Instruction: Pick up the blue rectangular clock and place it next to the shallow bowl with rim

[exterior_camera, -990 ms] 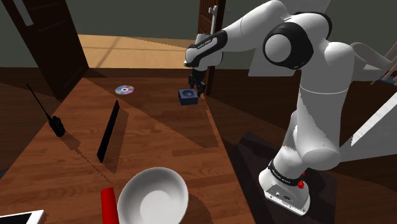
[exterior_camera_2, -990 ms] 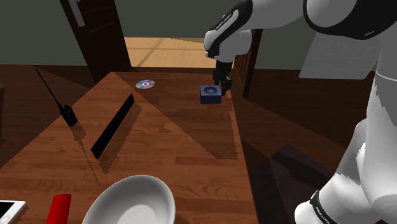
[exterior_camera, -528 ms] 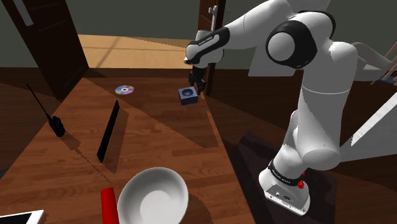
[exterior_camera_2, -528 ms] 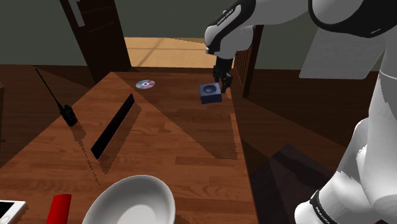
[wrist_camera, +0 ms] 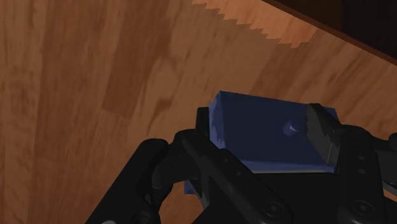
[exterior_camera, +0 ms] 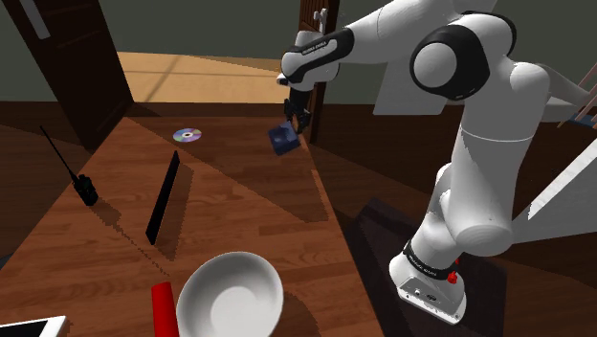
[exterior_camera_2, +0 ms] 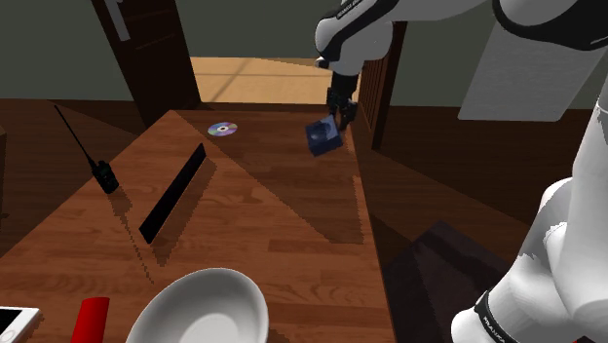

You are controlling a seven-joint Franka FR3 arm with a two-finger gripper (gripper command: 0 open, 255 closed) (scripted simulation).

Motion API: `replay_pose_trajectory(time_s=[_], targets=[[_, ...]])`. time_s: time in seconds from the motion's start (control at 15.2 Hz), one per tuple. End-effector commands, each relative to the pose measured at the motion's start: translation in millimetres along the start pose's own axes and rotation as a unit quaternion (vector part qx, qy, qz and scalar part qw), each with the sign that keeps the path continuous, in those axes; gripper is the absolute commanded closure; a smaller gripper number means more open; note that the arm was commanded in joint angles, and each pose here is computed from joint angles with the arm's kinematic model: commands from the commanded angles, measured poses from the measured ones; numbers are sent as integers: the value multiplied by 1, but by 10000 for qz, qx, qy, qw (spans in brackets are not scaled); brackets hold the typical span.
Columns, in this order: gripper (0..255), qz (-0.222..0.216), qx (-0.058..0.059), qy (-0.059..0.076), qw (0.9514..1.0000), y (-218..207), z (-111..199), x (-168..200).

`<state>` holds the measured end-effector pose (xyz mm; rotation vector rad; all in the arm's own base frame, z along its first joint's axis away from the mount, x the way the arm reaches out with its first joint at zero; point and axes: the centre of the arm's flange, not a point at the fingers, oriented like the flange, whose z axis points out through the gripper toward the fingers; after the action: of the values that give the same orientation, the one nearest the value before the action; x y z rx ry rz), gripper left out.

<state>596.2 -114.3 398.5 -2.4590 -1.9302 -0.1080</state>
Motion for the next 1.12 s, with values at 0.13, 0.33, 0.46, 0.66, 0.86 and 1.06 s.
replay_pose_trajectory(time_s=[0.13,0.33,0.46,0.66,0.86,1.06], targets=[[255,0,2,-1,10000,0,-22,0],[255,0,2,-1,10000,1,-38,1],[255,0,2,-1,10000,1,-48,2],[255,0,2,-1,10000,2,-64,3],[255,0,2,-1,10000,2,-77,4],[255,0,2,-1,10000,-27,-76,31]])
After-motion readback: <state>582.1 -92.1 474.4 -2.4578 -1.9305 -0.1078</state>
